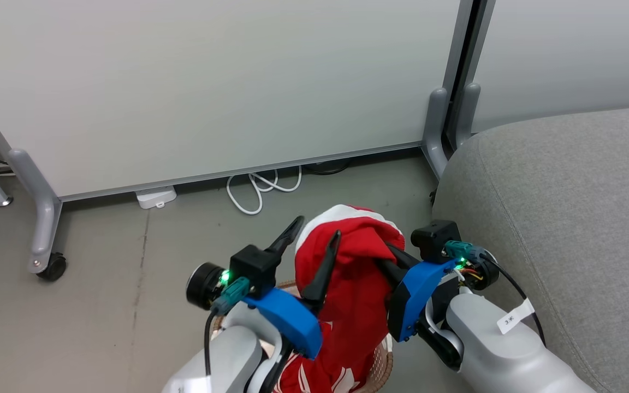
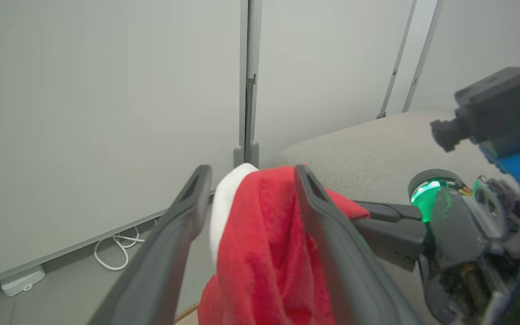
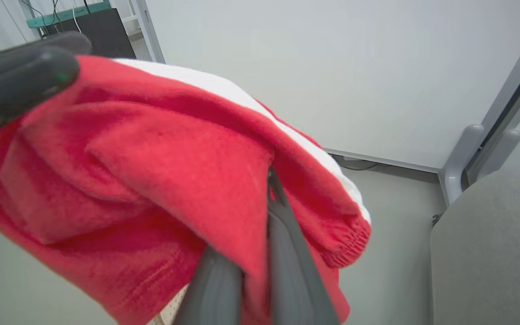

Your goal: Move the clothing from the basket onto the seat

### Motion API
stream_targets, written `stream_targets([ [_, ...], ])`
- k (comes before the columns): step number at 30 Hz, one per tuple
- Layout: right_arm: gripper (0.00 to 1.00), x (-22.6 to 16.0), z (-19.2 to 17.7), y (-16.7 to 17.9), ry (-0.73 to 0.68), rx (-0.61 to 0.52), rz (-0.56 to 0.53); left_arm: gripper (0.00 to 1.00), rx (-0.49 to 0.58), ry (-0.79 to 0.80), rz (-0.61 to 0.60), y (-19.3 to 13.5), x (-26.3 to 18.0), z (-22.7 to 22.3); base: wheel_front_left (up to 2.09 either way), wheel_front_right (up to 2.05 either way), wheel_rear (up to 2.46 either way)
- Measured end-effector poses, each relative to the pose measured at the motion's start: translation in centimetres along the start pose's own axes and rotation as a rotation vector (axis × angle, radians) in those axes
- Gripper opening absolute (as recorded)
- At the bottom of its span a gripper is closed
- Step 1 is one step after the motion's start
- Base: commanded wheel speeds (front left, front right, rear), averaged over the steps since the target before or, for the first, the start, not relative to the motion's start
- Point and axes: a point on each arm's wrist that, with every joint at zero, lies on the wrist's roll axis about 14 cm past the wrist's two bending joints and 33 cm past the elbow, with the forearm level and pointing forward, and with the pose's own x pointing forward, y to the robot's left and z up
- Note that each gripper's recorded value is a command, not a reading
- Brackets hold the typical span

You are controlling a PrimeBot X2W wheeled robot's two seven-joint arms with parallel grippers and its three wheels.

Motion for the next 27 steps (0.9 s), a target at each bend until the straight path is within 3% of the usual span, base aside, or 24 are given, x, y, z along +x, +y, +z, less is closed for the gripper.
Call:
stream_targets([
  [15, 0.0, -0.2, 0.4, -0.8, -0.016, 0.005, -0.017, 1.0, 0.06, -0.071, 0.132, 4.0, -4.3, 0.2, 0.0, 0.0, 0.0],
  [27, 0.0, -0.6, 0.6, -1.4, -0.023, -0.001, -0.033, 1.0, 0.031, -0.071, 0.19, 5.1, -5.9, -0.8, 0.0, 0.0, 0.0],
])
